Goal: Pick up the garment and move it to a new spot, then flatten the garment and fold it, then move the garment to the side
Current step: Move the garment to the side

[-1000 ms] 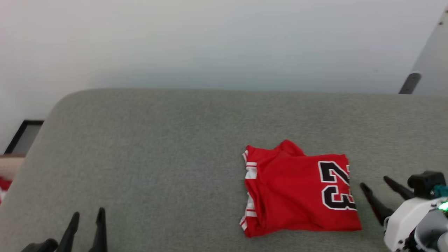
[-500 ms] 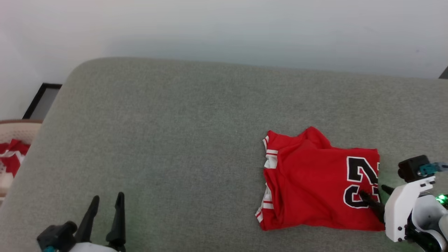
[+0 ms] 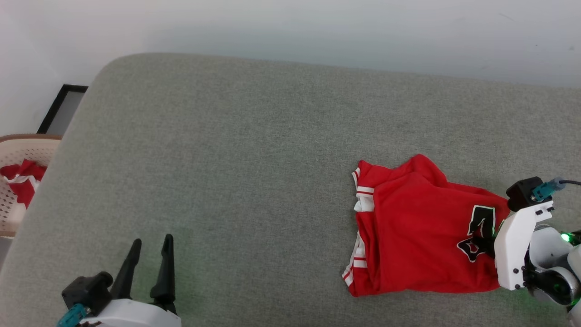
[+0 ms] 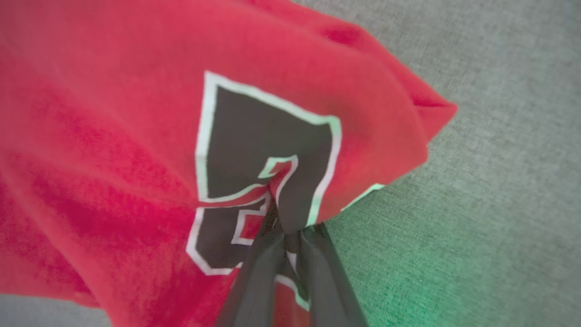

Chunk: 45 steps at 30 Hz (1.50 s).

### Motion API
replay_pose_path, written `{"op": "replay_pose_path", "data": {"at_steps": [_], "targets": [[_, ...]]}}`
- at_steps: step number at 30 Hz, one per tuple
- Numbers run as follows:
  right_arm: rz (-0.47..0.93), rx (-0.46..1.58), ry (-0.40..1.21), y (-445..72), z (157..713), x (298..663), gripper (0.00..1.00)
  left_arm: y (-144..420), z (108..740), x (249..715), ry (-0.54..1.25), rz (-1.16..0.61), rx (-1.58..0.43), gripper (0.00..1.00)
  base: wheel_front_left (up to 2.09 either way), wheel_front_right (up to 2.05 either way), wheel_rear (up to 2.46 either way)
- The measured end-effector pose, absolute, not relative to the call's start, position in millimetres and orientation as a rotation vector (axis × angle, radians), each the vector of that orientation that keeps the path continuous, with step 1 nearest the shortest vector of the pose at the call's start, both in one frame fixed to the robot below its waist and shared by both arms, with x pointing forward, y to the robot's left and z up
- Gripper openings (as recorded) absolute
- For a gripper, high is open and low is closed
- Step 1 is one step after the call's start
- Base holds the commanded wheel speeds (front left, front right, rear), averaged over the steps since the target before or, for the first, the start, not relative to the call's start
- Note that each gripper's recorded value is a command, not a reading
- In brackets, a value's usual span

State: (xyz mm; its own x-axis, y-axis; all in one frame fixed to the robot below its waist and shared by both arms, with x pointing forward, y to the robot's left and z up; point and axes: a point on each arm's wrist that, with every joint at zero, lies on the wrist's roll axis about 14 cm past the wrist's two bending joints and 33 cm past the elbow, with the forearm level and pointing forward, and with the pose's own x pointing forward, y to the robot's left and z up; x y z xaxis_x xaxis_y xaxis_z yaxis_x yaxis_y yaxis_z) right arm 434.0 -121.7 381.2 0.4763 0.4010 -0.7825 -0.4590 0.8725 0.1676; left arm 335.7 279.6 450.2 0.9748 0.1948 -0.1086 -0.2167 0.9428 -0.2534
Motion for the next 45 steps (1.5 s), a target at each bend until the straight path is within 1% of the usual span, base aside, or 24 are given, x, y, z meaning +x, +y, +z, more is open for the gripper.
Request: {"op": "replay_pose_path", "data": {"at_steps": [4,10,19,23,29,39,45], "targets": [[0.551,-0.103,0.944,-121.0,387.6,434.9,0.00,280.6,450.6,335.6,0.080,0.217,-0.267,1.00,0.00,0.00,0.00],[0.589,-0.197,0.896,-120.7,408.8,438.7,0.00,279.9,456.7,336.6,0.059,0.210,-0.263,1.00,0.00,0.00,0.00],[0.604,-0.353,0.702,-125.6,481.3,462.5,0.00,267.0,463.2,347.0,0.043,0.155,-0.252,1.00,0.00,0.00,0.00],[0.577,-0.379,0.653,-136.3,506.5,468.0,0.00,257.0,464.5,356.2,0.043,0.115,-0.247,1.00,0.00,0.00,0.00],[0.497,-0.402,0.641,-167.6,523.7,473.9,0.00,236.0,474.7,382.9,0.016,0.036,-0.237,1.00,0.00,0.00,0.00],[0.347,-0.446,0.637,-234.2,528.9,489.8,0.00,193.8,480.6,435.9,-0.006,-0.105,-0.217,1.00,0.00,0.00,0.00],[0.259,-0.479,0.647,-277.0,518.6,499.2,0.00,167.1,476.6,469.6,-0.006,-0.198,-0.199,1.00,0.00,0.00,0.00]]}}
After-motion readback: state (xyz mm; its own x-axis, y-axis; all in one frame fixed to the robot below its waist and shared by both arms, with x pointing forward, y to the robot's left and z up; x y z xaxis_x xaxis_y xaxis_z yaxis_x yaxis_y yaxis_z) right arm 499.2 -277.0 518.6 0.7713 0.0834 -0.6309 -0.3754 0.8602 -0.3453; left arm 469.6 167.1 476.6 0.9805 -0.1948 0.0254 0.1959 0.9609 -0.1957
